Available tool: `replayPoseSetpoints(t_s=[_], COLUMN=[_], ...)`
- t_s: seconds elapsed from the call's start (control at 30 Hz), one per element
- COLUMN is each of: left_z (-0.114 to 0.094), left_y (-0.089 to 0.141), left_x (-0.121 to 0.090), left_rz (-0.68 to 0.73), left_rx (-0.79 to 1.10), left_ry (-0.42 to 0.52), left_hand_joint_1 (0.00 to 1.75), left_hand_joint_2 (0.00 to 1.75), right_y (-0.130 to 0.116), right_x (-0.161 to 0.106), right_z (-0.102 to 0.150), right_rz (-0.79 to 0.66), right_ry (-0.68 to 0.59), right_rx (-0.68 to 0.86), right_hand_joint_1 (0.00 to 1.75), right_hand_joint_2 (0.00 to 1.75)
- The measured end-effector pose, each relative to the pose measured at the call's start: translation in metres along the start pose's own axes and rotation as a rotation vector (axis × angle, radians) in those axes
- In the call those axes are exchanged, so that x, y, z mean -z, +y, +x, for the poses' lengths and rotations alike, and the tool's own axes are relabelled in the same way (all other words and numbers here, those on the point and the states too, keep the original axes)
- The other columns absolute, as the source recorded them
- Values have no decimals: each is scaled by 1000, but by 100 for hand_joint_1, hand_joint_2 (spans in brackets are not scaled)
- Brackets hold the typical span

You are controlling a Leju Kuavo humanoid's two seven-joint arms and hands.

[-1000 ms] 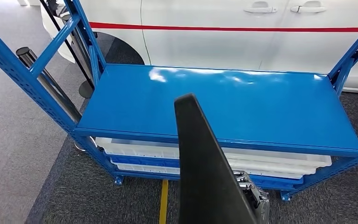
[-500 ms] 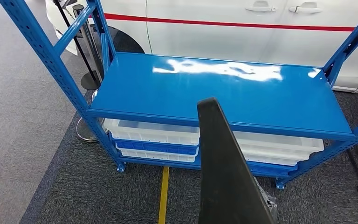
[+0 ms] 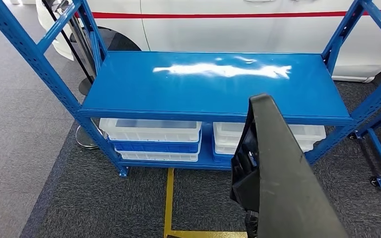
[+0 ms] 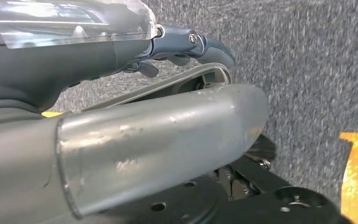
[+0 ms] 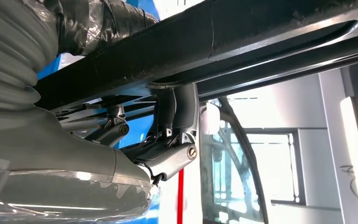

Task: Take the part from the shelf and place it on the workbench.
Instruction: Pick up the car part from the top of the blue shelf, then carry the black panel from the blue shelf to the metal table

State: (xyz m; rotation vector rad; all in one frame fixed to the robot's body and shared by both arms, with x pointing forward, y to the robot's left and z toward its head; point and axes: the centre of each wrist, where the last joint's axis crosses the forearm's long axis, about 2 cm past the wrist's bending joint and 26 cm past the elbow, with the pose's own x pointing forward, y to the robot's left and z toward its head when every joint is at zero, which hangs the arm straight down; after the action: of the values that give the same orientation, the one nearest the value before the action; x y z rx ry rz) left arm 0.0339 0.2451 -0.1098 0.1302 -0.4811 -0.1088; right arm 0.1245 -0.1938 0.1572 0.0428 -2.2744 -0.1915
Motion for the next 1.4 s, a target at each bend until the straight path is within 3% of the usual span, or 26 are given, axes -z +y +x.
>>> replayPoseSetpoints(t_s=[0.43, 0.7, 1.03, 1.4], left_z=[-2, -2, -5, -4], left_y=[2, 2, 2, 2], left_x=[-1, 0, -1, -1], left_rz=[10, 17, 22, 23], left_rx=[-16, -44, -60, -66], left_ry=[9, 17, 30, 31], left_hand_joint_1=[0, 0, 0, 0], left_hand_joint_2=[0, 0, 0, 0], right_y=[-3, -9, -28, -32], right_x=[0, -9, -16, -13], right_z=[-1, -3, -2, 2], right_rz=[-7, 16, -14, -61], right_ry=[4, 31, 83, 73], right_rx=[-9, -92, -126, -156], right_hand_joint_1=[175, 175, 175, 175], right_hand_joint_2=[175, 175, 175, 175])
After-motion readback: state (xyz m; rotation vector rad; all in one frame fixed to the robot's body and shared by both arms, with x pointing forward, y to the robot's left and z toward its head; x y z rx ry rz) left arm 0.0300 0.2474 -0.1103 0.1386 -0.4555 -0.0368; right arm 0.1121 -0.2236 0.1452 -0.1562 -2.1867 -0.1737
